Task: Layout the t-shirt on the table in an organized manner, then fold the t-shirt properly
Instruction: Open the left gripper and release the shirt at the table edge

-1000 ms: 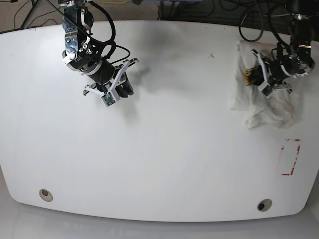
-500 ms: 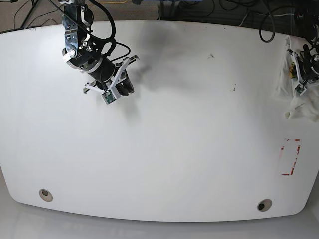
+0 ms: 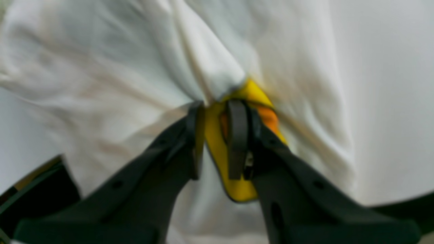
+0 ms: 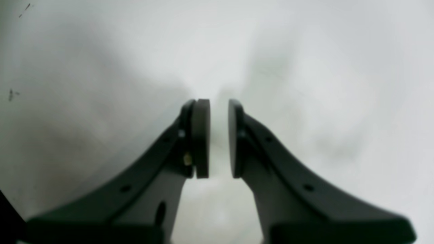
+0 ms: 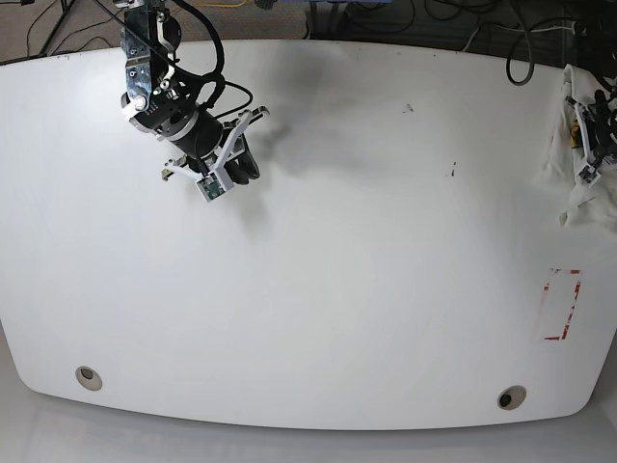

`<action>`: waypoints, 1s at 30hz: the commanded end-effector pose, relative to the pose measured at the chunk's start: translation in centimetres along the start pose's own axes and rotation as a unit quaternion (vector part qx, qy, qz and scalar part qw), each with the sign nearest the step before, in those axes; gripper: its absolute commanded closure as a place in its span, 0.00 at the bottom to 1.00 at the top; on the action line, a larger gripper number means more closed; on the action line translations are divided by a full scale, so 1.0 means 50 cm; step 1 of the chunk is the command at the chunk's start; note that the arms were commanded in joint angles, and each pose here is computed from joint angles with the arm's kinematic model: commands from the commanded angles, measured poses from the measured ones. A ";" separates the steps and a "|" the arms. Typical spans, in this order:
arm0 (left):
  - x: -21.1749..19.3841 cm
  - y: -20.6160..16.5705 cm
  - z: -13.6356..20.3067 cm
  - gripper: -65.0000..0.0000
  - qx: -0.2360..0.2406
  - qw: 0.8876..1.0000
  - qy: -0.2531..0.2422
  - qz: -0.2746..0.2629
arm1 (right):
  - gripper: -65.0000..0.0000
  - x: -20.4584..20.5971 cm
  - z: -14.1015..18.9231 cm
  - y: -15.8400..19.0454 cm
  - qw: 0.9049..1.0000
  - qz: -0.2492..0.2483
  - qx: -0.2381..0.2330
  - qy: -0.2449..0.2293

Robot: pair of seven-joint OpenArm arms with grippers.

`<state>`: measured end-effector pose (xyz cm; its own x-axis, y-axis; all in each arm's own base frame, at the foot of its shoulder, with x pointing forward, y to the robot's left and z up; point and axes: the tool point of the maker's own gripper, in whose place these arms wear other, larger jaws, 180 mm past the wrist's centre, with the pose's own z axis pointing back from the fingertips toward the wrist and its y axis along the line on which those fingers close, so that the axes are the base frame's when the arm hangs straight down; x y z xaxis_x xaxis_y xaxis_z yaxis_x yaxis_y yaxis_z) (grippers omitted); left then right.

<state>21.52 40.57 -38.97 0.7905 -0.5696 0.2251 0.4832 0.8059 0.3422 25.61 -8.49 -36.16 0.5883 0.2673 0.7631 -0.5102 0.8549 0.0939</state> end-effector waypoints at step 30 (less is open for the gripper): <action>0.286 -0.201 0.174 0.84 0.048 0.913 -0.393 0.096 | 0.87 -0.022 0.057 -0.049 0.984 0.055 -0.110 -0.131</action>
<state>25.22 23.72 -31.99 0.3591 -0.4040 0.8414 0.3089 0.9021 0.3013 24.91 -10.91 -35.57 0.3467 0.2871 0.8930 -0.4261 0.8963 -0.1228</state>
